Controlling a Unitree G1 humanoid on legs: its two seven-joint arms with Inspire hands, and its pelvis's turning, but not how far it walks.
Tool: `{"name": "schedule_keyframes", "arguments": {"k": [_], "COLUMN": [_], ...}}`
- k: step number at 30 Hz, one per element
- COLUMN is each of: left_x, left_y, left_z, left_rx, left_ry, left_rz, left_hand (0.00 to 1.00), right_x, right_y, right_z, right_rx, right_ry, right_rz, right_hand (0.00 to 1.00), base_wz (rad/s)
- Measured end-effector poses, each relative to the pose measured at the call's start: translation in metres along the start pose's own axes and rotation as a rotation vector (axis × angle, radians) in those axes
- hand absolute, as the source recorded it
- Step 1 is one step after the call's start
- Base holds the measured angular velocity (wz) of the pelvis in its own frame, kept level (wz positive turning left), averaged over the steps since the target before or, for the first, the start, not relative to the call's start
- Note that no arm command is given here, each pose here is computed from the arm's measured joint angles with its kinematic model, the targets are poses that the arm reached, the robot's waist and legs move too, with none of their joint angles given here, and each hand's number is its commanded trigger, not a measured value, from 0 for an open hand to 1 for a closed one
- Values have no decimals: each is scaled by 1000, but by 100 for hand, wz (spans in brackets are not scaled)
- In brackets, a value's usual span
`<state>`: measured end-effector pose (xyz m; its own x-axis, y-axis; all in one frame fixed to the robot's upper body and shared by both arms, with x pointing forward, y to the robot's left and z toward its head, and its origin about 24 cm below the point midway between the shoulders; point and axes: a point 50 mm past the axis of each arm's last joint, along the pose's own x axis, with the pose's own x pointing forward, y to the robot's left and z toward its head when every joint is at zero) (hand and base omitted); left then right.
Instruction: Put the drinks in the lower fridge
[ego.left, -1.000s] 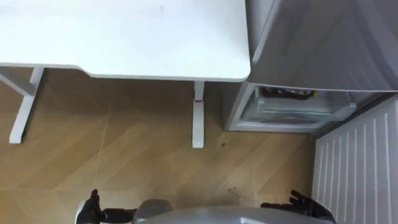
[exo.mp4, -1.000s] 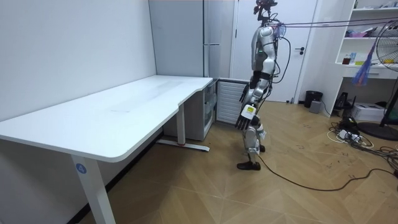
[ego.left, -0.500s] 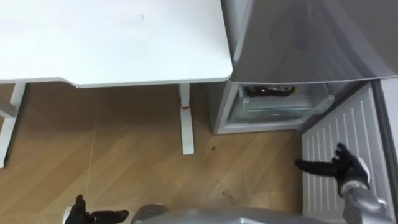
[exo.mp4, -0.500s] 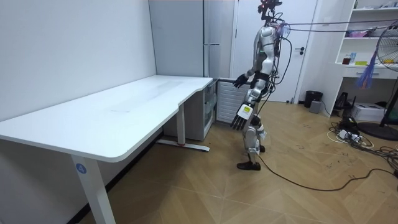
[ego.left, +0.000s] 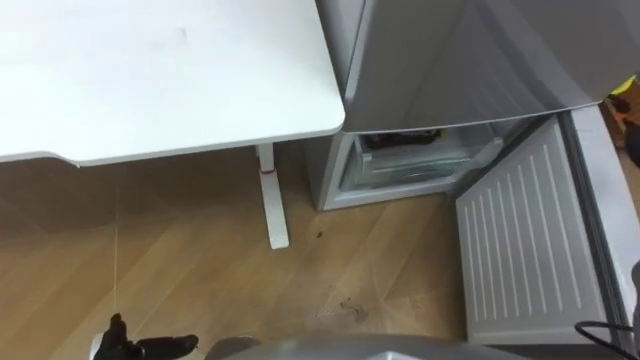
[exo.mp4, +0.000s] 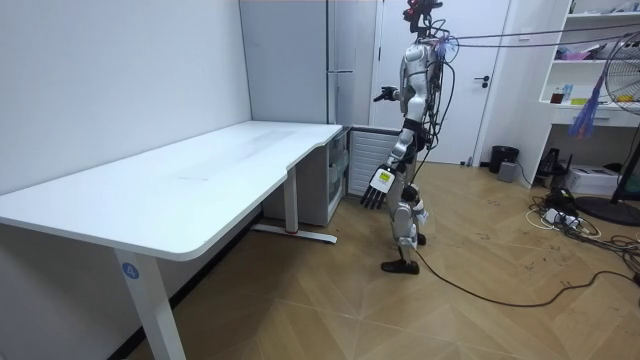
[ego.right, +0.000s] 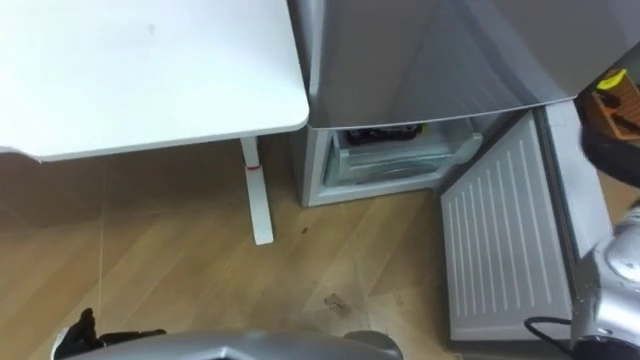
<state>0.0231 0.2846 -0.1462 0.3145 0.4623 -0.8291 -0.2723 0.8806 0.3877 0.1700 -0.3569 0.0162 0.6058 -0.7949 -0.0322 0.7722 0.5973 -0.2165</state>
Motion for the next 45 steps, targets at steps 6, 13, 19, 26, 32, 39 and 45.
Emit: {"name": "schedule_keyframes", "arguments": {"k": [6,13,19,26,32,39,45], "left_x": [1,-2,-4,-4,-4,-3,-3], "left_y": [-1,4,18,19,22,27,26], "left_z": [9,-1,-9,-10,-10,-8,-7], "left_rx": [16,32,30,37,62,70,70], "left_ry": [-22,1,25,58,61,56,55], "left_rz": [-21,-24,15,16,-12,-9,-10], "left_hand": [0,0,0,0,0,0,0], "right_x": [2,19,40,38,26,11,0], "right_y": [-4,-32,-70,-85,-94,-99,-105], "right_z": [-7,-25,-25,-41,-65,-87,-98], "right_rx": [37,124,165,188,194,239,277], "right_ry": [69,226,296,401,522,656,722], "right_rz": [-20,-136,-272,-314,-324,-336,-382], "right_hand": [0,0,0,0,0,0,0], "base_wz": [-2,-3,1,2,10,0,0]}}
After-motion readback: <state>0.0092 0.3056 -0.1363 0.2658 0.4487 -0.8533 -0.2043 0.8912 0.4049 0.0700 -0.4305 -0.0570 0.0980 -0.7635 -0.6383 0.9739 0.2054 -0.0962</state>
